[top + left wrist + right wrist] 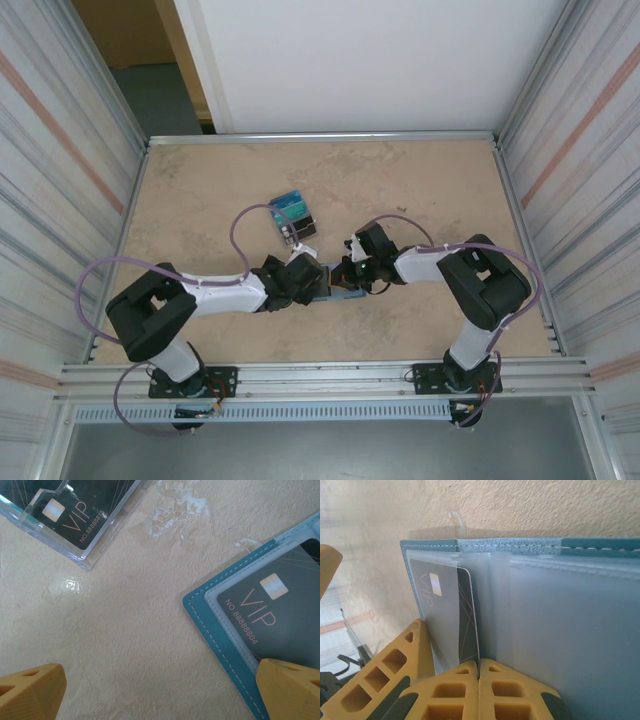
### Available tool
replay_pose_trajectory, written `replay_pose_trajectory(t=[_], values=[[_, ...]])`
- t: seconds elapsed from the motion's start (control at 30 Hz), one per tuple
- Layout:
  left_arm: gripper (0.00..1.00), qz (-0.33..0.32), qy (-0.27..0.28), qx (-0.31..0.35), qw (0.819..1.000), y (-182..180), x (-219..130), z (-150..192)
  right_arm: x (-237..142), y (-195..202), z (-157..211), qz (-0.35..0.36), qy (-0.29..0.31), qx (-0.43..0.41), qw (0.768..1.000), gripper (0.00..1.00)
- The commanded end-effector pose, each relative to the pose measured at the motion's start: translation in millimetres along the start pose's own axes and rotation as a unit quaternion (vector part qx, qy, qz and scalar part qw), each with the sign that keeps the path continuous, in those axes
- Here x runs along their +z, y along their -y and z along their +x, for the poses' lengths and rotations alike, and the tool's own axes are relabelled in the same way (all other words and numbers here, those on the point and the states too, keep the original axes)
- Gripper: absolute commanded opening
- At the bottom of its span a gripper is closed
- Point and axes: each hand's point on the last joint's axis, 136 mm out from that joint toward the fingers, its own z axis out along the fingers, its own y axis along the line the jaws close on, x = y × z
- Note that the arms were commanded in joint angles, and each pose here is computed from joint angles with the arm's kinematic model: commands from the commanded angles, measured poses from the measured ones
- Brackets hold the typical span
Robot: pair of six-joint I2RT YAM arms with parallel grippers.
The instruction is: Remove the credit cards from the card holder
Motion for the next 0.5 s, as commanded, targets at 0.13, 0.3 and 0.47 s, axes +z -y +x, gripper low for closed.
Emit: replay_pose_trajectory(t=[0.13, 0.3, 0.47], values=[[0.99, 0.004, -0.021, 0.014, 1.000, 6.2, -2.3, 10.1, -9.3, 20.4, 1.4, 0.075, 0.007, -0.008, 0.997, 0.00], [0.99, 0.000, -0.022, 0.013, 1.000, 4.3, -2.9, 11.5, -10.8, 16.0, -4.0, 0.076, 0.013, -0.011, 0.997, 0.00], [0.99, -0.003, -0.020, 0.013, 1.000, 2.6, -3.9, 12.2, -13.4, 14.1, -7.5, 0.082, 0.019, -0.015, 0.996, 0.00]])
